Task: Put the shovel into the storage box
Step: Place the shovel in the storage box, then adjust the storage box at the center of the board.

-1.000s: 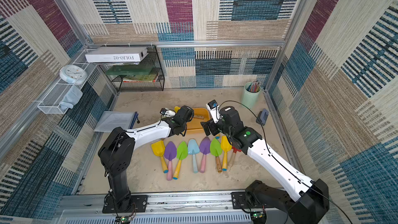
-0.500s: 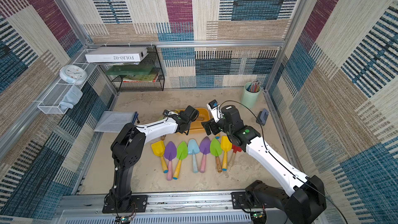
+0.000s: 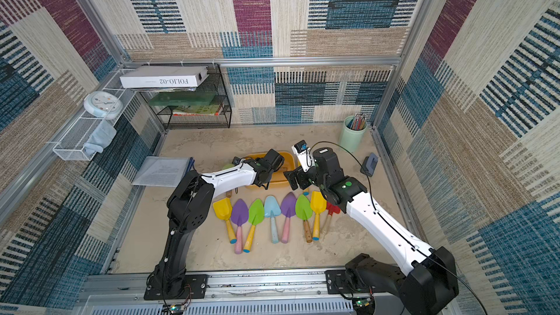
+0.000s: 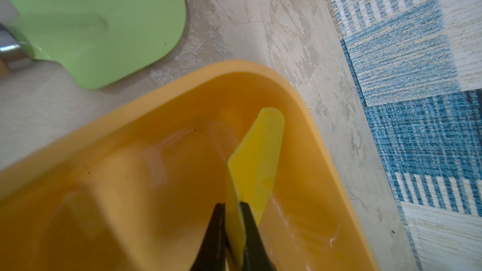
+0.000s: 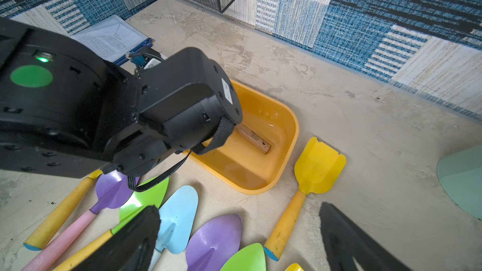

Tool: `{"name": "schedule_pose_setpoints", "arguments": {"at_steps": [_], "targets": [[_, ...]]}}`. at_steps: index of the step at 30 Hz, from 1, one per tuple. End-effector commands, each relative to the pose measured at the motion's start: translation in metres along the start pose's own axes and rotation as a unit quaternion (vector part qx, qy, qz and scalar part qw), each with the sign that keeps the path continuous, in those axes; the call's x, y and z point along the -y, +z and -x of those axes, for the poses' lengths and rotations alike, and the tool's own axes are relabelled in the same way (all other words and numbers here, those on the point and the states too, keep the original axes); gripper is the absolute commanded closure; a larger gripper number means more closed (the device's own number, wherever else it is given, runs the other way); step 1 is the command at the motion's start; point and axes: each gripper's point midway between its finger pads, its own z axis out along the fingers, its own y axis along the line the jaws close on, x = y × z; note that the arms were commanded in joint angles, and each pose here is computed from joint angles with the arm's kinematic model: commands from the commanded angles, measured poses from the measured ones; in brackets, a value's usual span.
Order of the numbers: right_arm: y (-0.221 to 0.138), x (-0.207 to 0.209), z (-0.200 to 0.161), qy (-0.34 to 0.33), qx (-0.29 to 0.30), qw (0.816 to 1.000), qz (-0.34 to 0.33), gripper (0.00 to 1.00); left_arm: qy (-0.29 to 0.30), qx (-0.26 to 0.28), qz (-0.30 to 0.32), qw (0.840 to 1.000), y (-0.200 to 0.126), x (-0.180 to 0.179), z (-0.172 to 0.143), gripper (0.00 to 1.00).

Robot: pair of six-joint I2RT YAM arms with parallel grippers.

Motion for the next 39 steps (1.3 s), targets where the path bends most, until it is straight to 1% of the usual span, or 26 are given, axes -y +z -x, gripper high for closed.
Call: {"name": "schedule_pose_setpoints", "arguments": {"at_steps": [1,3,6,8,11,14,17,31,34,36,39], "targets": [[0.000,-0.001,0.004,-0.001,0.008,1.000,0.005,0.00,-0.001,-0.011,0.017,1.000,0.006,-0.009,-0.007,0.83],[0.000,-0.001,0.004,-0.001,0.009,1.000,0.006,0.00,-0.001,-0.013,0.019,1.000,0.007,-0.010,-0.008,0.67],[-0.001,-0.002,0.004,-0.001,0.008,1.000,0.006,0.00,-0.004,-0.014,0.022,1.000,0.007,-0.011,-0.008,0.49],[-0.001,-0.001,0.003,0.000,0.007,1.000,0.006,0.01,-0.005,-0.013,0.023,1.000,0.008,-0.011,-0.007,0.43],[-0.001,-0.002,0.004,-0.001,0.008,1.000,0.007,0.01,-0.009,-0.017,0.025,1.000,0.009,-0.010,-0.007,0.36],[-0.002,-0.001,0.005,-0.001,0.009,1.000,0.006,0.00,-0.007,-0.022,0.019,1.000,0.006,-0.005,-0.006,0.33],[-0.002,-0.001,0.006,-0.001,0.009,1.000,0.006,0.01,-0.003,-0.026,0.005,1.000,-0.001,0.007,-0.004,0.31],[-0.002,0.000,0.009,-0.002,0.008,1.000,0.009,0.00,-0.006,-0.043,-0.049,0.998,-0.036,0.045,0.015,0.28],[0.000,0.003,0.010,-0.009,0.003,1.000,0.008,0.00,0.005,-0.040,-0.071,0.997,-0.052,0.056,0.026,0.28],[0.003,0.006,0.012,-0.015,-0.002,1.000,0.007,0.00,0.023,-0.027,-0.084,0.996,-0.065,0.063,0.038,0.28],[0.009,0.010,0.017,-0.028,-0.011,0.999,0.014,0.01,0.050,-0.007,-0.090,0.995,-0.086,0.061,0.060,0.27]]}}
